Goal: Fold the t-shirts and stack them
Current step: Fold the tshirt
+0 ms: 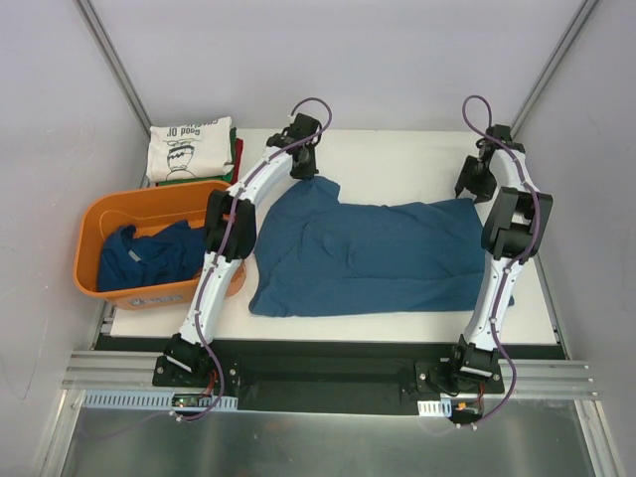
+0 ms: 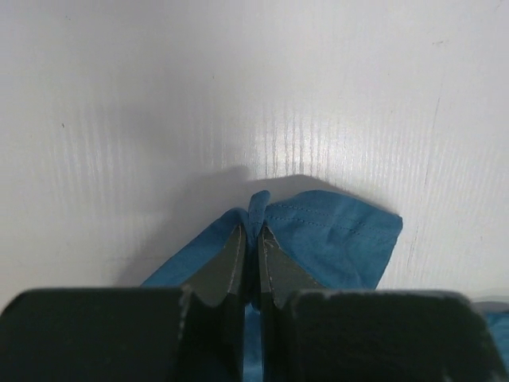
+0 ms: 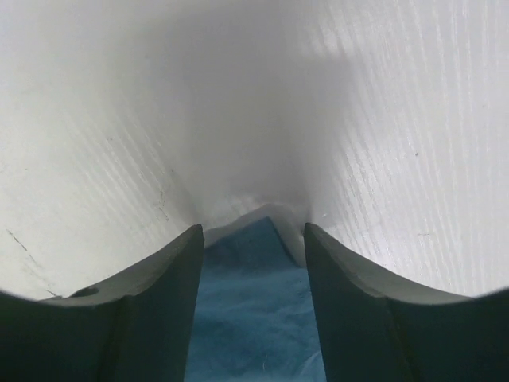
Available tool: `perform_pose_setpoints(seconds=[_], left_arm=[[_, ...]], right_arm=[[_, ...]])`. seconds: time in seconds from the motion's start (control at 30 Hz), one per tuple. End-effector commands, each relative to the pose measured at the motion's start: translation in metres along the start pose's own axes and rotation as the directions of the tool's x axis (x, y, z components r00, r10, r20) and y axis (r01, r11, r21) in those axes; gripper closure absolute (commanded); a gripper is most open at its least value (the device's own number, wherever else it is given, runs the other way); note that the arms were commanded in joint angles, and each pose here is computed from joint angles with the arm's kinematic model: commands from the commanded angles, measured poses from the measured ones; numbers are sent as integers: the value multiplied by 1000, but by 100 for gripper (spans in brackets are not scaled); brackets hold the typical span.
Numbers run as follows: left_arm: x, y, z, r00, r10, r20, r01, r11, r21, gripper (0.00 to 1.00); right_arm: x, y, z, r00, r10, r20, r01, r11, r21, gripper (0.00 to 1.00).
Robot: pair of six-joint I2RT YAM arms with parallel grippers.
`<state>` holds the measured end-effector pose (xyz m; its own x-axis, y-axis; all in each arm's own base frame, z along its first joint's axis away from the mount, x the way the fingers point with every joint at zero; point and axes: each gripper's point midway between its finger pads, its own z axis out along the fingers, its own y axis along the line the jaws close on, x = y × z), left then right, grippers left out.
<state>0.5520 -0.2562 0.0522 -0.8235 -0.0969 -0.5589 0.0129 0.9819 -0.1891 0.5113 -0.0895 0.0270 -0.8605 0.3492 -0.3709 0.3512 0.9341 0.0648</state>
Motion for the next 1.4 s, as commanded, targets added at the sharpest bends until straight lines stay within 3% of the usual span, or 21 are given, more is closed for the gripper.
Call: perform_pose_setpoints(seconds=[0.0,0.13,0.33,0.47,0.9,1.23,1.37], left_arm=[[-33,-7,-37,996,6,90,-8,1000,23,100],[-33,-10,-37,996,5,89,-9,999,41,100],[-32,-7,-38,996,6,88,-9,1000,29,100],[-31,-3,-40,996,7,90,-8,1000,12,100],[-47,2,-56,990,-5,144,8,1000,-18,100],[-54,-22,-92,984,9,176,-21,998,67,100],[-32,-24,-101,988,34,150,-40,998,39,100]], right_arm=[[-1,-7,-14,1000,0,-3,0,1000,27,46],[3,-12,-14,1000,-6,-4,6,999,44,69],[-11,-21,-12,999,-14,34,11,995,104,91],[-23,-31,-15,997,0,76,-11,990,144,94],[-39,-34,-26,988,82,134,-91,994,56,97],[-39,1,-67,977,57,206,-25,987,-156,98],[-25,3,-84,975,51,215,-12,984,-178,99]])
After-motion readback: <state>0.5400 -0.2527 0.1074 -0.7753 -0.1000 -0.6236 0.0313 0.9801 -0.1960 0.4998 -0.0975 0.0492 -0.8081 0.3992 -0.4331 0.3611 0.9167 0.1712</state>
